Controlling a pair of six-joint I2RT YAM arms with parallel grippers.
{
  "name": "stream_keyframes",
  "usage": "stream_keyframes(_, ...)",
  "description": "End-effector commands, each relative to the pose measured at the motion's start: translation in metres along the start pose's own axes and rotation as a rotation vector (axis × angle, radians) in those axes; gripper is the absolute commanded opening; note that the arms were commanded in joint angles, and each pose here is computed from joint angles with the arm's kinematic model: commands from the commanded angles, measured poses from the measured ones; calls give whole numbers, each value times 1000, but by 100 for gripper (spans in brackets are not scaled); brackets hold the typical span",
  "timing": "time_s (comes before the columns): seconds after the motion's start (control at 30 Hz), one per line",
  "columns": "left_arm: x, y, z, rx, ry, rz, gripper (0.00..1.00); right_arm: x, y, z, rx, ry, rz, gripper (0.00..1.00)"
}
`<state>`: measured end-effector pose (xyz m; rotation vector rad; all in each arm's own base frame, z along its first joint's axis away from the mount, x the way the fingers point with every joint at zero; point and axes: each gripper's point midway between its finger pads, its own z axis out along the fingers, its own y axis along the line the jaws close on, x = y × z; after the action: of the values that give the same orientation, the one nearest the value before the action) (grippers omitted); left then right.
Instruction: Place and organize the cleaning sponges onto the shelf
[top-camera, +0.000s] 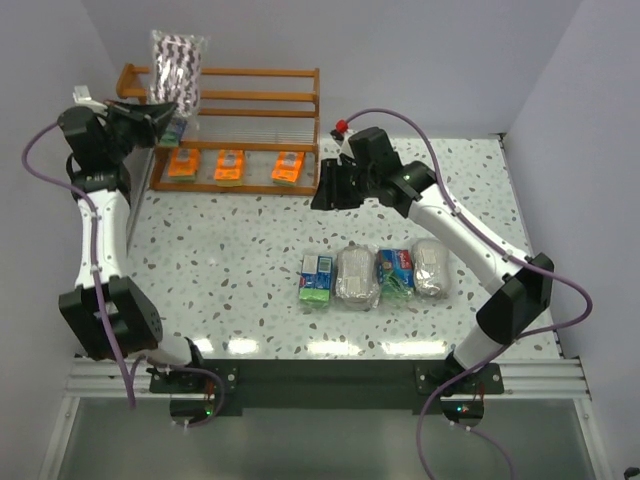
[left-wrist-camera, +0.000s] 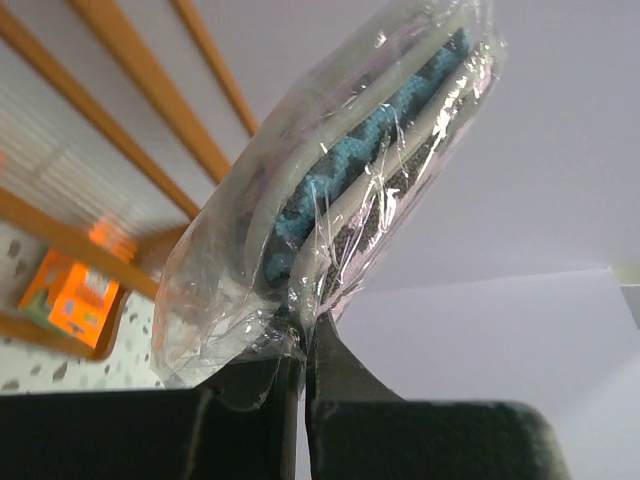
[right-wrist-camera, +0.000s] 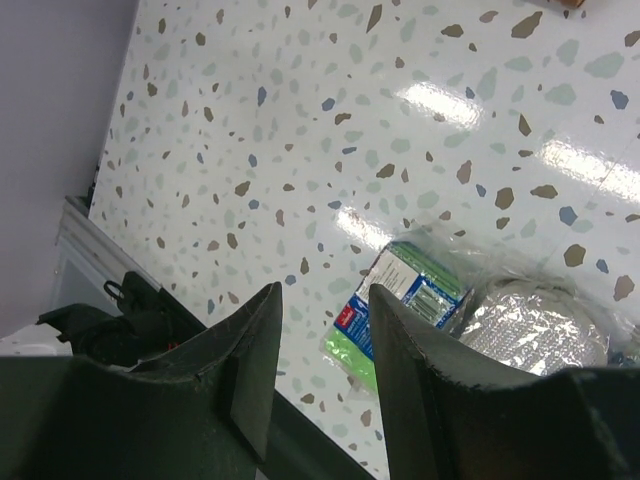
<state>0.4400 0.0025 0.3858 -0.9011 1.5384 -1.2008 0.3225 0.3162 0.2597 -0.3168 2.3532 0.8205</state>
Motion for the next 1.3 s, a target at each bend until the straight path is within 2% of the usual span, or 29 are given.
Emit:
stream_keyframes(0.0,-36,-57,12,155,29,57,0,-6,4,-17,-7,-49,-18,44)
stream_keyframes(0.07,-51,-49,33,155,47,3,0,-4,2,-19,-9,-57,-13,44)
stream_keyframes(0.1,-61,-69,34,190,39,25,0,-2,2,-19,-11,-57,-10,44)
stream_keyframes(0.13,-69,-55,46,156,42,-20,0,-5,2,-20,-16,-72,-8,44)
stream_keyframes(0.2,-84,-56,50,157,16,-41,0,-1,0,-21,-14,-75,1,44)
stream_keyframes(0.33,-103,-28,63,122,18,-159,0,2,-3,-24,-7,-87,3,44)
stream_keyframes(0.47,-121,-10,74,73,7,-203,0,6,-6,-24,1,-81,5,44)
stream_keyframes(0.57,-131,-15,80,83,1,-193,0,7,-7,-23,0,-77,4,44)
stream_keyframes(0.63,-132,5,89,26,21,-247,0,6,-6,-23,-2,-78,1,44)
stream_keyframes(1.0,-131,32,96,-44,16,-282,0,5,-7,-21,-5,-68,-1,45)
stream_keyframes(1.17,-132,36,102,-32,21,-297,13,4,-7,-21,-3,-70,-3,46)
stream_keyframes(1.27,-133,36,101,-28,17,-295,26,4,-8,-22,1,-67,-4,47)
